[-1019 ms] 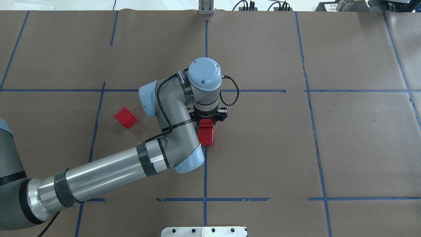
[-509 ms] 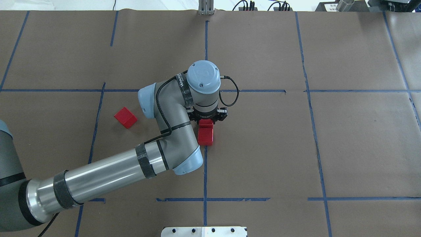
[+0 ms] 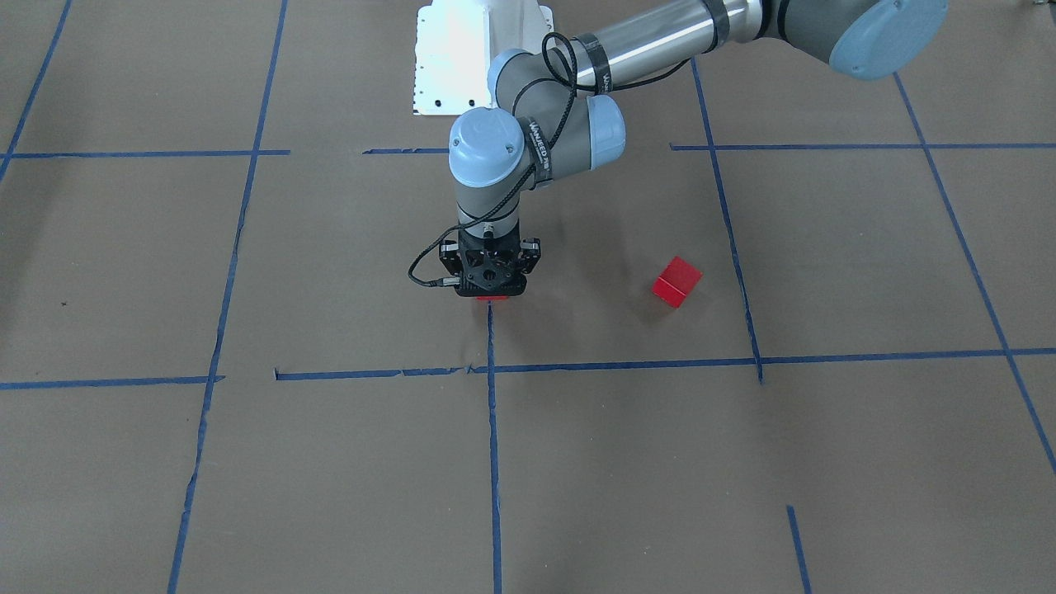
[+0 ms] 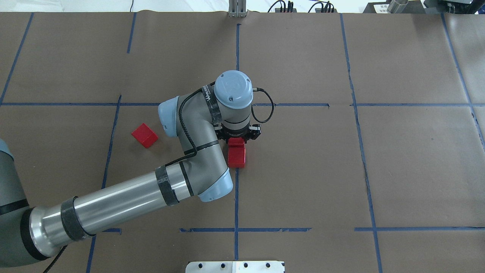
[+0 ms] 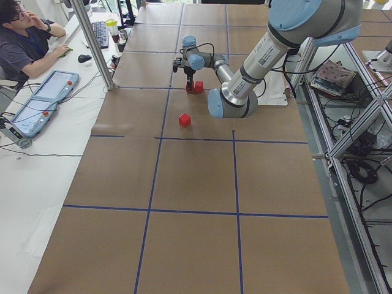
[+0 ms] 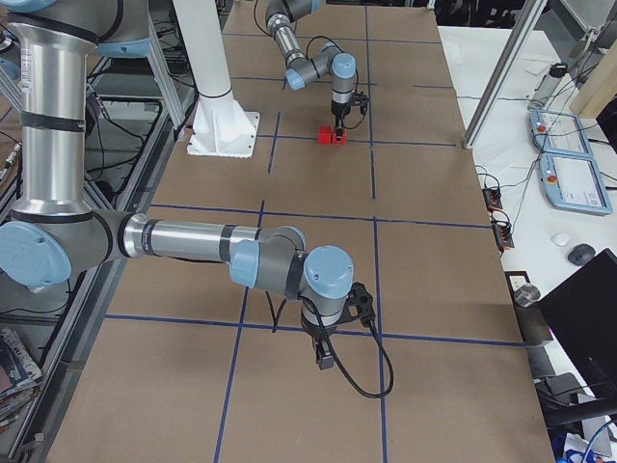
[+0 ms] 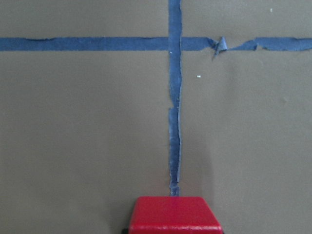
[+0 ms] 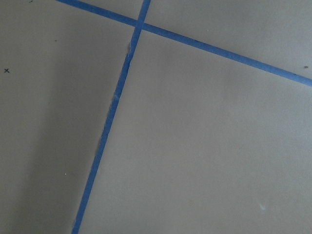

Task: Form red blocks into L shape at center
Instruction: 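Lower the held cube against the far side of the center cube, then hold the cube in place beside the center cube with the left gripper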

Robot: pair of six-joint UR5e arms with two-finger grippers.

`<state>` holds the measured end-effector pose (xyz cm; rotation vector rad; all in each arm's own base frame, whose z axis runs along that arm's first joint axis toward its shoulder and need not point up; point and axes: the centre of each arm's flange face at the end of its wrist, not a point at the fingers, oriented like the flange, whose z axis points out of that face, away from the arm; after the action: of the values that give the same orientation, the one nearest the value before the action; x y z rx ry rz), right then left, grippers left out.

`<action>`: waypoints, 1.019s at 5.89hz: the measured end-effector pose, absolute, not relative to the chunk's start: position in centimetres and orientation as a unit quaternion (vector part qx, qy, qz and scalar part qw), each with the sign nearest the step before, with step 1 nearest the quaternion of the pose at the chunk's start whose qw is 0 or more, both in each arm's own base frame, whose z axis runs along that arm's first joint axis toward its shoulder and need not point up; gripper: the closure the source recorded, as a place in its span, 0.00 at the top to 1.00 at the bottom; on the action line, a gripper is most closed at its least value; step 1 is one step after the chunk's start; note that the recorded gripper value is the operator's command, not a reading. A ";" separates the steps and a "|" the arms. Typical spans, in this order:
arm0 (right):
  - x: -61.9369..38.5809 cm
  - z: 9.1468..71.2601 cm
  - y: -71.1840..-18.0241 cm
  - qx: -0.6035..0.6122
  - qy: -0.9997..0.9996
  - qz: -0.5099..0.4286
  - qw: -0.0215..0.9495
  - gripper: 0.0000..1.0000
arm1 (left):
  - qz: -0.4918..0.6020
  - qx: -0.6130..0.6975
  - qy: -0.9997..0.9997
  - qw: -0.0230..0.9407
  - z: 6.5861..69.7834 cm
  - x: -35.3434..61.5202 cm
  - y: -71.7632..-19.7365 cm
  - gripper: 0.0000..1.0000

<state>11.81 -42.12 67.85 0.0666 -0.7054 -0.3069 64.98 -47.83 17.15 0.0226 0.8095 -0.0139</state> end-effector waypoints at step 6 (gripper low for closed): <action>11.8 68.1 -42.0 0.031 -0.344 -0.150 0.926 1.00 | -0.018 0.005 0.396 0.918 16.9 65.2 -47.5 0.25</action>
<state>11.80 -42.02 68.05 0.0631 -0.7061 -0.3069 65.21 -47.49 16.87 0.0097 0.8134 -0.0376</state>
